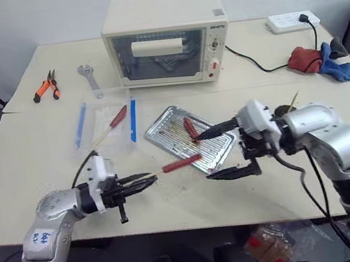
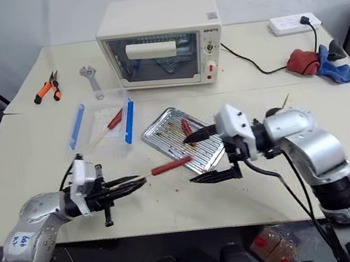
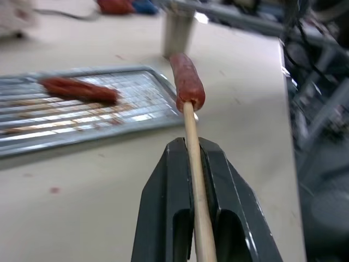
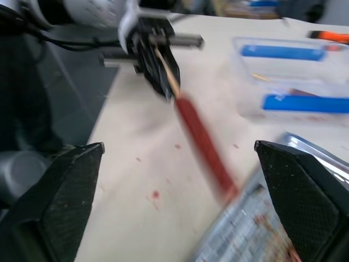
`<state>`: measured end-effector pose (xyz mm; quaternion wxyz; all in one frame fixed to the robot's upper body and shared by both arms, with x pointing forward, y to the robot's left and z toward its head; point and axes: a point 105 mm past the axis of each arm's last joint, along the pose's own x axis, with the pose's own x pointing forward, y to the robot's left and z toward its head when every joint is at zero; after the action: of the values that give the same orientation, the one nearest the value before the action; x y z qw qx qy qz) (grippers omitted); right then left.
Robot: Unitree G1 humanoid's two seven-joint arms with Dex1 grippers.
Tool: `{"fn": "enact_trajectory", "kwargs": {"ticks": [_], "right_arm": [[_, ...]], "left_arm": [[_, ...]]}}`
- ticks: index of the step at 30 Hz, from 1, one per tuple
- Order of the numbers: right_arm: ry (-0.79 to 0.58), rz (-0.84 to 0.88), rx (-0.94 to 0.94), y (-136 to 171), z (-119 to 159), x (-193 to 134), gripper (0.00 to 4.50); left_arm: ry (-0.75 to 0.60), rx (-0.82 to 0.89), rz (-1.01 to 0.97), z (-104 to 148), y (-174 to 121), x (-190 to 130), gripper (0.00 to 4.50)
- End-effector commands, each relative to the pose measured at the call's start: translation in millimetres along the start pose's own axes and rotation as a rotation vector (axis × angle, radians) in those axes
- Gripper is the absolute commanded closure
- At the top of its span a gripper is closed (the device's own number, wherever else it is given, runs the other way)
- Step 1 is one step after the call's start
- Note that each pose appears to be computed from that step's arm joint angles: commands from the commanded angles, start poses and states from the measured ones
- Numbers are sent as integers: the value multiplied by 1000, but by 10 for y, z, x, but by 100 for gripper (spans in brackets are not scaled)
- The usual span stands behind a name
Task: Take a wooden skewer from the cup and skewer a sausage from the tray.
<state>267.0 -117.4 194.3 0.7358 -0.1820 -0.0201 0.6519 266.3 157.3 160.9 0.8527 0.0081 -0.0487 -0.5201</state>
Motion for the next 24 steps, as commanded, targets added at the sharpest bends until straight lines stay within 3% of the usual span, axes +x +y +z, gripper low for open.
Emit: {"fn": "enact_trajectory", "kwargs": {"ticks": [1, 7, 11, 15, 19, 24], "right_arm": [[-149, -164, -80, 59, 103, -274, 2], [-372, -388, -26, 86, 222, -421, 2], [-408, -475, -67, 70, 267, -393, 2], [-399, -488, -74, 73, 260, -371, 2], [-398, -499, -86, 49, 284, -381, 2], [-380, -481, -65, 52, 260, -384, 0]], "left_arm": [[-186, 17, 240, 314, 200, -165, 450], [-359, -19, 561, 497, 570, -263, 450], [-357, -62, 769, 413, 824, -226, 450], [-316, -121, 857, 256, 936, -79, 450], [-330, -127, 906, 267, 1119, -38, 450], [-344, -110, 848, 373, 1106, 41, 311]]}}
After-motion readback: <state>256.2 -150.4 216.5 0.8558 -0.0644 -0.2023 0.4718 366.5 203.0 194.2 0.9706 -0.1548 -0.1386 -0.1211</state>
